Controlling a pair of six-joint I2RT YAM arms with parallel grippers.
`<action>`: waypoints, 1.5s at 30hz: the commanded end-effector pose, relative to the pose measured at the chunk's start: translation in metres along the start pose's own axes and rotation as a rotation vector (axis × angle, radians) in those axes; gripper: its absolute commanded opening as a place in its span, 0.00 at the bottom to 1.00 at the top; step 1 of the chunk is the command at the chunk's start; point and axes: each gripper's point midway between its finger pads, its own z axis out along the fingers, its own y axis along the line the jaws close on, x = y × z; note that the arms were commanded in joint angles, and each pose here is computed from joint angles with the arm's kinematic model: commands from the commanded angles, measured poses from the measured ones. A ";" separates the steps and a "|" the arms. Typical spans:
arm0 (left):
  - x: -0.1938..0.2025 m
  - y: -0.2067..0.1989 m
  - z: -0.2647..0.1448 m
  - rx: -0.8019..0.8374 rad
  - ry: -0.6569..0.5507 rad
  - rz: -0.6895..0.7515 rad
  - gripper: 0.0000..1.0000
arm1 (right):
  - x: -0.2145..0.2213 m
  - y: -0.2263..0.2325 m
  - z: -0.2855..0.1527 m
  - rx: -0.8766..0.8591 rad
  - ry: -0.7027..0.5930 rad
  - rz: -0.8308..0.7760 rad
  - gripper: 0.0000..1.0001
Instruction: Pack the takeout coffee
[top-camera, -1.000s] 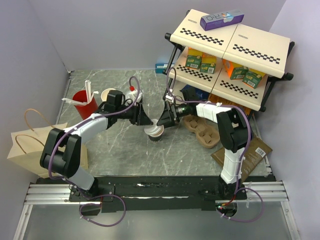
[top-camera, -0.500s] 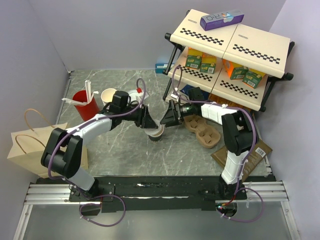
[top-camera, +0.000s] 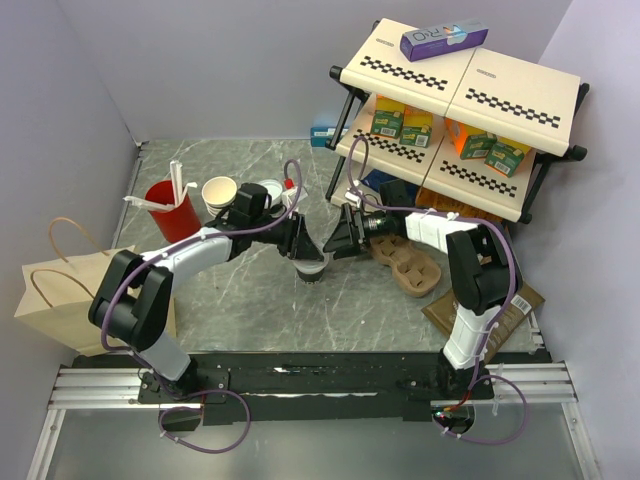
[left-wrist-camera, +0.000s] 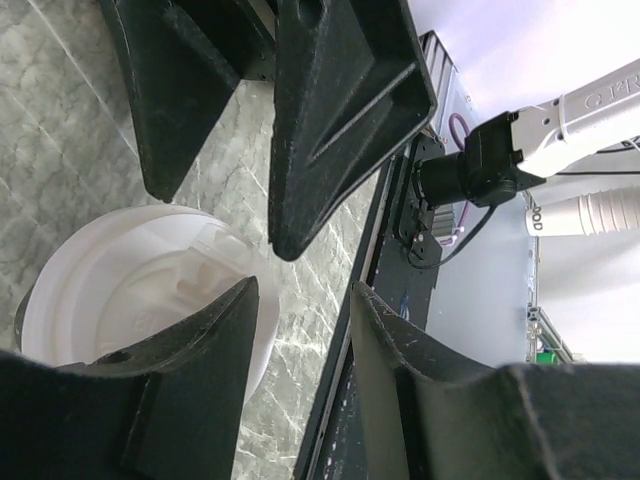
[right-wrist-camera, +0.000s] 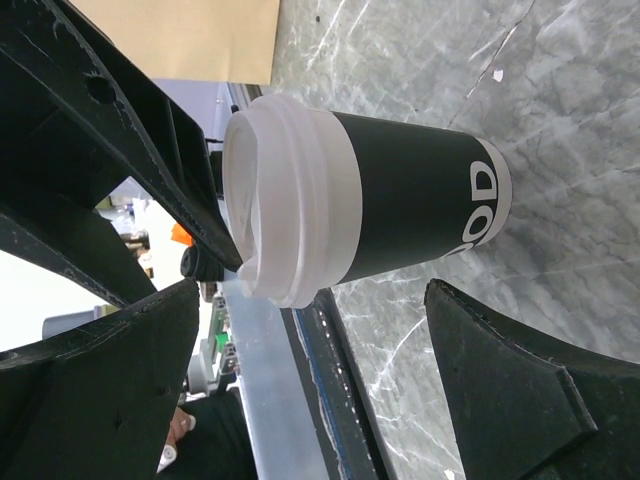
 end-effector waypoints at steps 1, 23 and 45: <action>-0.020 -0.015 0.000 0.044 -0.024 0.073 0.48 | -0.011 0.018 -0.009 -0.023 -0.040 -0.064 0.99; -0.039 0.033 -0.058 -0.156 -0.152 -0.057 0.51 | -0.014 0.017 0.005 -0.019 0.007 -0.116 0.99; 0.002 0.065 -0.048 -0.089 -0.111 -0.236 0.49 | 0.001 -0.013 0.027 -0.014 0.075 -0.045 0.91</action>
